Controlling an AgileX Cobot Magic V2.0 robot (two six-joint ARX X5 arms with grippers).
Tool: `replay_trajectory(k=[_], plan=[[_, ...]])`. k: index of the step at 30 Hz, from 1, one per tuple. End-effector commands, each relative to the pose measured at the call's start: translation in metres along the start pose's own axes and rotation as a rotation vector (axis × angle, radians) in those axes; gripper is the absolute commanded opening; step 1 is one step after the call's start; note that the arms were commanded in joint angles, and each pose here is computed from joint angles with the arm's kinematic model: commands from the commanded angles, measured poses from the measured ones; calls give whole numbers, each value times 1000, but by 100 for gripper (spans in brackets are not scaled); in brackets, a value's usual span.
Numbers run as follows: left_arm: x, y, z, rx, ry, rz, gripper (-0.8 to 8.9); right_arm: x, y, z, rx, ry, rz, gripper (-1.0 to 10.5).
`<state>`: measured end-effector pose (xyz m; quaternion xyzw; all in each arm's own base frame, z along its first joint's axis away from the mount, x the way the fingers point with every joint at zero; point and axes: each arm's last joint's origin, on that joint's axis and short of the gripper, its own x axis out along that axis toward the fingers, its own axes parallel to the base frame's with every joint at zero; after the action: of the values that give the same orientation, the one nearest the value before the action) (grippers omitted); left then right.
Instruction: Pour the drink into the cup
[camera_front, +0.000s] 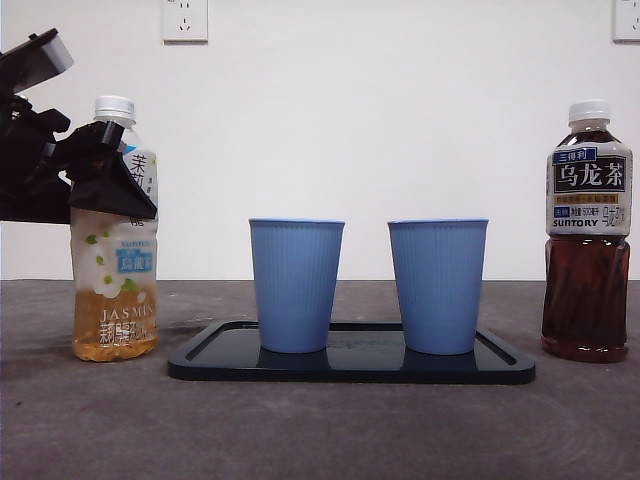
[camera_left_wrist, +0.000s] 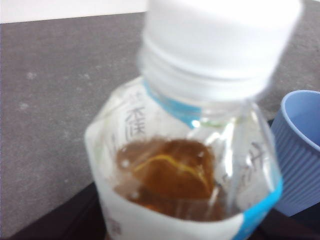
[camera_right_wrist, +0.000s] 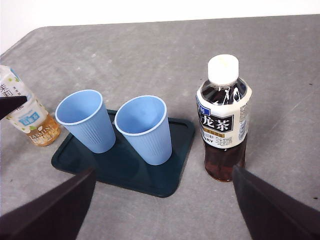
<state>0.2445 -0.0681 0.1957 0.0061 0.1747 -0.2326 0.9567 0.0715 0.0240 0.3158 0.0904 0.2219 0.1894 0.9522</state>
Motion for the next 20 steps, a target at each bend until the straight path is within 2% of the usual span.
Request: replay_trajectory(k=[1, 11, 14, 20], plan=[[2, 0, 1, 3, -16, -6, 184, -2, 1, 4, 15, -19, 3, 436], [-13, -9, 19, 41, -56, 8, 183, -2, 1, 4, 18, -19, 4, 436], [-19, -14, 27, 68, 11, 35, 182, -2, 1, 4, 18, -19, 4, 436], [-24, -30, 51, 111, 160, -22, 182, -2, 1, 4, 17, -20, 4, 436]])
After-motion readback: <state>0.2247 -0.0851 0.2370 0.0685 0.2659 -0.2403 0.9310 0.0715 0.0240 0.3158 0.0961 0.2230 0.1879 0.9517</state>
